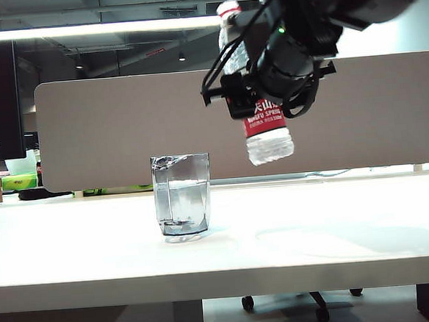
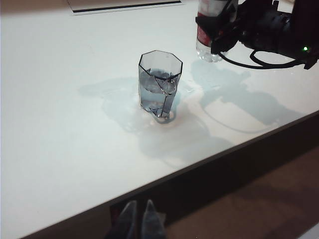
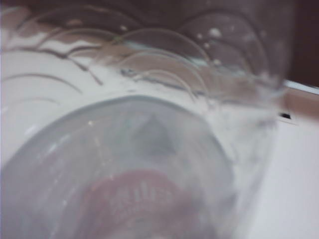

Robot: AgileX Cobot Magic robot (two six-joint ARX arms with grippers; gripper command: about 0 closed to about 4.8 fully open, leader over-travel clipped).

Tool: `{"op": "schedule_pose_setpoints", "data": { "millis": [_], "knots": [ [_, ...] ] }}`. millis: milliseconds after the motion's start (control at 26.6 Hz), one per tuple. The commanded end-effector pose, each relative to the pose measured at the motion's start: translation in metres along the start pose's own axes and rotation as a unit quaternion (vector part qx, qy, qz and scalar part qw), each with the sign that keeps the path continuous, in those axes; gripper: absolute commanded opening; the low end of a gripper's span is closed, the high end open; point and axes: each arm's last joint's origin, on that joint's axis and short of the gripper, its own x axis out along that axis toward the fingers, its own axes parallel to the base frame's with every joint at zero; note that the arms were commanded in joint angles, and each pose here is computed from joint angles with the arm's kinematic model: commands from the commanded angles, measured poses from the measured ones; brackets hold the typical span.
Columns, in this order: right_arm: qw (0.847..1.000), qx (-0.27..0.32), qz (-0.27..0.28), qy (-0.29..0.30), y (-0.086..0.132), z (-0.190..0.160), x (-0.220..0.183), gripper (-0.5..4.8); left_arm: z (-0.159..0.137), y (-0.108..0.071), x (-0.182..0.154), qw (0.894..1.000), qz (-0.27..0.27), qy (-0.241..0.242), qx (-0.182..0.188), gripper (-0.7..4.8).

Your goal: Pick up the mineral water bottle on the table and pour water into the mug until it's half full.

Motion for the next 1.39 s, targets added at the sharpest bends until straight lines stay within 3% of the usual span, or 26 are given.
{"op": "schedule_pose_setpoints", "data": {
  "millis": [38,301,903,1091,1128,1166,1203,1391],
  "knots": [
    [0.996,0.048,0.012,-0.068,-0.003,-0.002,-0.003,2.31,0.001,0.0,0.0,1.0,0.0,-0.002,0.002,0.22],
    [0.996,0.053,0.019,-0.071,0.001,-0.06,0.009,2.29,0.003,0.0,0.0,1.0,0.001,-0.014,0.008,0.22],
    [0.996,0.067,0.032,-0.051,0.006,-0.08,0.016,2.35,0.006,0.0,0.0,1.0,0.002,-0.026,0.015,0.22],
    [0.997,0.062,0.033,-0.038,0.007,-0.085,0.017,2.9,0.006,0.0,0.0,1.0,0.002,-0.026,0.015,0.22],
    [0.997,0.06,0.033,-0.035,0.007,-0.085,0.017,3.25,0.006,0.0,0.0,1.0,0.002,-0.026,0.015,0.22],
    [0.997,0.058,0.032,-0.028,0.007,-0.087,0.017,4.19,0.006,0.0,0.0,1.0,0.002,-0.026,0.015,0.22],
    [0.998,0.056,0.032,-0.025,0.007,-0.088,0.017,4.54,0.006,0.0,0.0,1.0,0.002,-0.026,0.015,0.22],
    [0.998,0.05,0.031,-0.016,0.007,-0.09,0.017,4.79,0.006,0.0,0.0,1.0,0.002,-0.026,0.015,0.22]
  ]
}}
